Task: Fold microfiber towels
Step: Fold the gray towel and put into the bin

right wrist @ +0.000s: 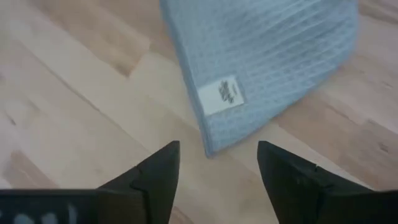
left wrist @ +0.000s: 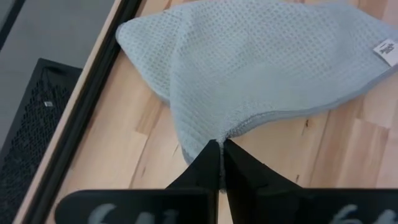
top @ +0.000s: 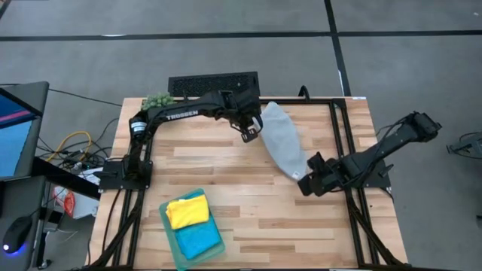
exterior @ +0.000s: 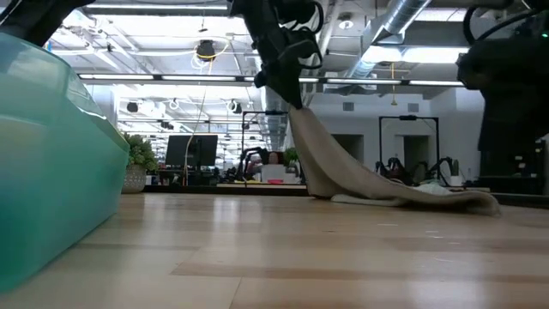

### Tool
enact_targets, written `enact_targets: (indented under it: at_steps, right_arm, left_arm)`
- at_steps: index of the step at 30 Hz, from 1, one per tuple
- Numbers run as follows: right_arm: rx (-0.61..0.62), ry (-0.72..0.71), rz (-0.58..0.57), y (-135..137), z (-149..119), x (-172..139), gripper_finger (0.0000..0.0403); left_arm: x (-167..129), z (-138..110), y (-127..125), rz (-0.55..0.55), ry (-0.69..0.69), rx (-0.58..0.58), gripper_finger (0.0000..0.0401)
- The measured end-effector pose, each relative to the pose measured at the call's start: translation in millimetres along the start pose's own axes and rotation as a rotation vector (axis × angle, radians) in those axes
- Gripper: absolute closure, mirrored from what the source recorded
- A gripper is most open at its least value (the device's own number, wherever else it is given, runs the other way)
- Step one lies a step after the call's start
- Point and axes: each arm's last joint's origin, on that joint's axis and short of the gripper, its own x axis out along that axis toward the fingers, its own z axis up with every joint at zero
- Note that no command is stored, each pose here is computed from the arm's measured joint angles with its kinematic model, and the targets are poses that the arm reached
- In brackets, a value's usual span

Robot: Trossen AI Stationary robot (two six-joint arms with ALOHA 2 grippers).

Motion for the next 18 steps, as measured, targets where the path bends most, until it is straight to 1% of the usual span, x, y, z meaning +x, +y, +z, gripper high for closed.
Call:
enact_targets:
  at_steps: [2,7,10,13,15,18]
  right_arm:
    - [-0.062,0.008,-0.016,1,-5,5,0.0164]
    - [-0.275,-0.017,-0.054,11,-15,19,0.0164]
    - [-0.353,0.0,-0.103,15,-20,32,0.0164]
    - [-0.38,0.01,-0.132,20,-25,45,0.0164]
    - [-0.381,0.026,-0.176,19,-28,53,0.0164]
    - [-0.32,0.064,-0.233,19,-30,64,0.0169]
  left_arm:
    - [0,0,1,0.002,-0.001,0.011,0.0401]
    - [0,0,4,0.013,0.004,0.018,0.0401]
    - [0,0,4,0.015,0.004,0.027,0.0401]
    - [0,0,4,0.015,0.006,0.027,0.0401]
    - [0,-1,4,0.015,0.008,0.028,0.0401]
    - [0,-1,4,0.015,0.007,0.028,0.0401]
